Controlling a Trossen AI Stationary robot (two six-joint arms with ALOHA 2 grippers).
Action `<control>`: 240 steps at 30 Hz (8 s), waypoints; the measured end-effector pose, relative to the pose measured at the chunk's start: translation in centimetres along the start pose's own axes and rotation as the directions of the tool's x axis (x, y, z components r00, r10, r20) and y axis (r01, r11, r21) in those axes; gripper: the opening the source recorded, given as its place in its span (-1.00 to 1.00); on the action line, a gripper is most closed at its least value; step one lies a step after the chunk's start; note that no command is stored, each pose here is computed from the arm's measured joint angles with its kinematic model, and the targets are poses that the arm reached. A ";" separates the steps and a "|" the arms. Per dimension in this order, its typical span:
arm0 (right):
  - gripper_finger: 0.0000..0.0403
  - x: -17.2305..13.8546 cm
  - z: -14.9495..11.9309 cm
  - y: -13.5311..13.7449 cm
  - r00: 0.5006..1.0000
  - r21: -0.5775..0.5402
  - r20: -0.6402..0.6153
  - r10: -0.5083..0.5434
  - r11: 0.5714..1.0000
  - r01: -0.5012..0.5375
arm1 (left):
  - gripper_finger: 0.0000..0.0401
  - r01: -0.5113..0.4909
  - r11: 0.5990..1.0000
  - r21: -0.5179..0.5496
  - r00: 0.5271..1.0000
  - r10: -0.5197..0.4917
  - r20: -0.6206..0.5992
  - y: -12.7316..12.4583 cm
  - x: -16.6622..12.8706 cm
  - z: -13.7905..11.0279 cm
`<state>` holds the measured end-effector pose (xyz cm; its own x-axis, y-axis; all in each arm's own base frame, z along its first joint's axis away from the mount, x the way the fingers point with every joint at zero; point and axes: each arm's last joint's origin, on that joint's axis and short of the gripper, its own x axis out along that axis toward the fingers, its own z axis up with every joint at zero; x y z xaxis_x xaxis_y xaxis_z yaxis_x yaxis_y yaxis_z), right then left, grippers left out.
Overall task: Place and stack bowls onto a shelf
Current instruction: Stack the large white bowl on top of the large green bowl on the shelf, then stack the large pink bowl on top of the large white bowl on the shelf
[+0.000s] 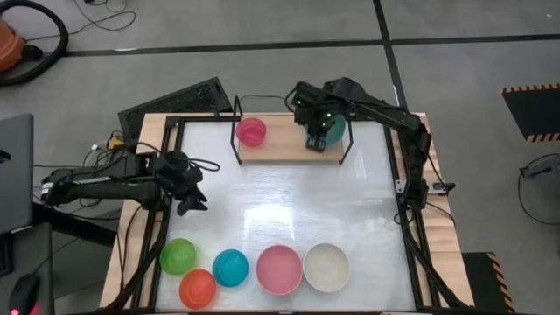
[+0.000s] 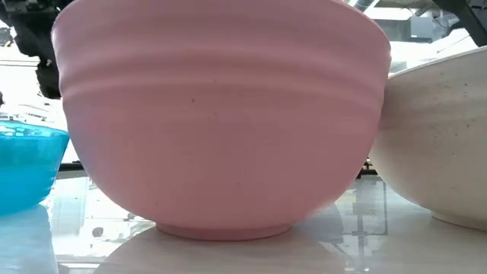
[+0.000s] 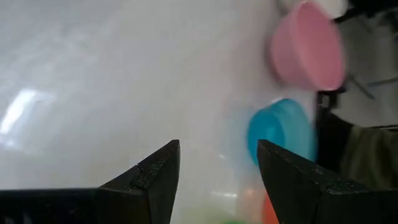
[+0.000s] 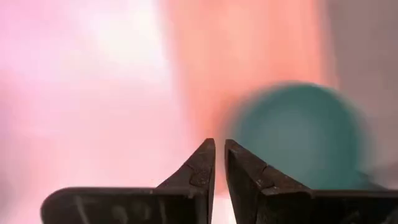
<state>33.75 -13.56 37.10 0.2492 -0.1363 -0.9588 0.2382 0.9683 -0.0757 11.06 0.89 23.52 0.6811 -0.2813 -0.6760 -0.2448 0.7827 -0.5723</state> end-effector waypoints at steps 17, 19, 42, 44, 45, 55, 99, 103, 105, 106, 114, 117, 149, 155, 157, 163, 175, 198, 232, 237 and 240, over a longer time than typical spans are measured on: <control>-0.01 2.0 -4.2 17.2 0.933 0.131 -0.281 0.223 0.972 -0.193 | -0.01 -0.237 0.971 0.036 0.948 0.223 0.229 0.3 0.1 1.6; 0.04 2.8 -5.4 18.8 0.933 0.150 -0.314 0.176 0.979 -0.135 | -0.01 -0.240 0.970 0.038 0.936 0.221 0.273 0.2 0.0 1.9; 0.15 10.1 -13.9 26.2 0.921 0.298 -0.311 0.233 0.944 -0.138 | -0.01 -0.240 0.963 0.121 0.886 0.167 0.434 -0.6 -0.3 3.3; 0.15 10.7 -14.2 26.4 0.921 0.277 -0.306 0.240 0.948 -0.154 | -0.01 -0.239 0.964 0.113 0.885 0.169 0.434 -0.6 -0.3 3.3; 0.15 10.9 -14.4 26.4 0.921 0.273 -0.307 0.240 0.949 -0.157 | -0.01 -0.241 0.964 0.112 0.883 0.170 0.437 -0.6 -0.4 3.4; -0.09 12.8 -15.2 26.5 0.905 0.260 -0.307 0.296 0.940 -0.219 | -0.01 -0.253 0.963 0.097 0.876 0.185 0.446 -0.6 -0.4 3.4; -0.88 -1.9 -6.6 -5.2 0.917 0.421 0.314 -0.247 0.902 0.098 | -0.01 -0.308 0.949 0.069 0.851 0.242 0.466 -0.4 -0.4 3.4; -0.88 0.8 -5.6 -8.7 0.952 0.360 0.256 -0.168 0.931 0.068 | -0.01 -0.325 0.943 0.074 0.845 0.254 0.471 -0.3 -0.4 3.4; -0.88 2.1 -5.7 -10.3 0.970 0.348 0.194 -0.143 0.935 0.068 | -0.01 -0.326 0.942 0.076 0.845 0.254 0.471 -0.3 -0.5 3.4; -0.88 2.7 -5.8 -11.0 0.977 0.351 0.164 -0.136 0.934 0.071 | -0.01 -0.326 0.942 0.076 0.845 0.255 0.470 -0.3 -0.4 3.4; -0.88 4.0 -6.7 -15.5 0.987 0.387 0.105 -0.119 0.919 0.070 | -0.01 -0.323 0.944 0.062 0.843 0.258 0.473 -0.3 -0.5 3.4; -0.88 3.7 -7.5 -16.0 0.993 0.395 0.068 -0.101 0.916 0.066 | -0.01 -0.332 0.943 0.031 0.832 0.277 0.482 -0.3 -0.5 3.4; -0.63 7.0 -7.3 -16.0 0.999 0.374 -0.035 0.022 0.927 -0.008 | -0.01 -0.369 0.929 0.035 0.814 0.305 0.494 -0.2 -0.5 3.5; -0.42 7.0 -7.2 -15.9 0.999 0.372 -0.034 0.023 0.928 -0.008 | -0.01 -0.369 0.929 0.035 0.814 0.305 0.494 -0.2 -0.5 3.5; -0.36 7.0 -7.2 -15.9 0.999 0.372 -0.035 0.022 0.928 -0.007 | -0.01 -0.369 0.929 0.035 0.815 0.306 0.493 -0.2 -0.5 3.5; -0.18 4.9 -6.4 -16.3 0.999 0.365 0.025 -0.024 0.931 0.013 | -0.01 -0.370 0.928 0.035 0.816 0.307 0.490 -0.2 -0.5 3.4; -0.22 -0.6 -3.2 -13.2 0.964 0.335 0.251 0.084 0.927 -0.168 | -0.01 -0.379 0.925 0.032 0.824 0.322 0.467 0.0 -0.4 3.2; -0.24 -2.2 0.6 18.1 0.935 0.011 0.221 0.279 0.957 -0.289 | -0.01 -0.368 0.929 0.039 0.833 0.311 0.458 0.0 -0.4 3.2; 0.19 10.3 0.5 27.6 0.948 0.037 -0.139 0.286 0.958 -0.283 | -0.01 -0.379 0.923 0.071 0.828 0.304 0.471 -0.1 -0.5 3.3; 0.19 10.6 0.7 27.3 0.948 0.036 -0.142 0.285 0.958 -0.283 | -0.01 -0.379 0.923 0.071 0.829 0.304 0.470 -0.1 -0.5 3.3; 0.19 11.8 0.6 28.0 0.940 0.035 -0.167 0.298 0.954 -0.297 | -0.01 -0.379 0.923 0.071 0.829 0.304 0.470 -0.1 -0.4 3.3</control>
<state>43.96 11.85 23.83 0.1480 0.1958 -0.9694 0.1865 0.9571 0.2218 13.04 2.76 25.40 0.8143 0.2656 -0.5161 -0.4347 0.8683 -0.2390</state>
